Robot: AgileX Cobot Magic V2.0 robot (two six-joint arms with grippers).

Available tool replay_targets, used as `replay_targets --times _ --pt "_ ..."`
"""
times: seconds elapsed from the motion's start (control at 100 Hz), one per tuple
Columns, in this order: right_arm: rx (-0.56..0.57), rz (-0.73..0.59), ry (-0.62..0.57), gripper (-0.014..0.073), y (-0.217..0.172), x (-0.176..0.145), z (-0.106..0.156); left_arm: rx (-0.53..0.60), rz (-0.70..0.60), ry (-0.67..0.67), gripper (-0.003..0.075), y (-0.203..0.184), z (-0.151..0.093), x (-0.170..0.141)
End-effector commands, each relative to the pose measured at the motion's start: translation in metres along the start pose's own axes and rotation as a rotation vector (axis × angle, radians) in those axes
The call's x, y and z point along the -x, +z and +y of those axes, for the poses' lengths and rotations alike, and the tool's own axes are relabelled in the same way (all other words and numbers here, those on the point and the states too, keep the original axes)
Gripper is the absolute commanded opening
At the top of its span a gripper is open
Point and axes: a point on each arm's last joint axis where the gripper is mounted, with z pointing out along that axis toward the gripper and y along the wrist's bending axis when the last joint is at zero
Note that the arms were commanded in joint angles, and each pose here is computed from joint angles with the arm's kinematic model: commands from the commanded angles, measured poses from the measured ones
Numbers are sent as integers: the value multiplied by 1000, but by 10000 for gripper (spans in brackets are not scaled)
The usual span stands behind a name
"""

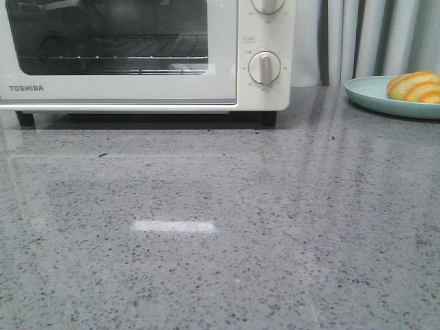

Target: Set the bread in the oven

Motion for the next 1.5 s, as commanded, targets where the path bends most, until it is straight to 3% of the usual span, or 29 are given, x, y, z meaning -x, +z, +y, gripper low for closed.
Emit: replay_targets --times 0.0,0.63,0.77,0.84,0.91,0.98,1.06,1.16,1.34,1.49 --pt "-8 -43 -3 -49 0 0 0 2 -49 -14 -21 0 0 -2" --pt "-8 -41 -3 -49 0 0 0 5 -51 -6 -21 0 1 -2" --pt "-11 -95 -3 -49 -1 5 0 9 -66 7 -21 0 1 -1" --pt "-14 -158 -3 -49 -1 10 0 -13 -105 -66 -21 0 -1 3" --pt "-18 -234 -3 -49 -3 17 -1 -59 -159 -240 -21 -1 -3 8" --pt "-10 -341 74 -49 -5 26 -1 -109 -204 -458 -21 -2 -5 13" --pt "0 -439 229 -49 -9 34 -4 -118 -269 -581 -21 -3 -3 19" --pt "3 -479 329 -49 -10 37 -6 -119 -331 -707 -21 -5 1 24" --pt "41 -490 620 -49 -14 43 -10 -133 -374 -713 -22 -10 1 35" --pt "119 -411 533 -49 -27 71 -4 -174 -358 -513 -22 -21 -8 65"
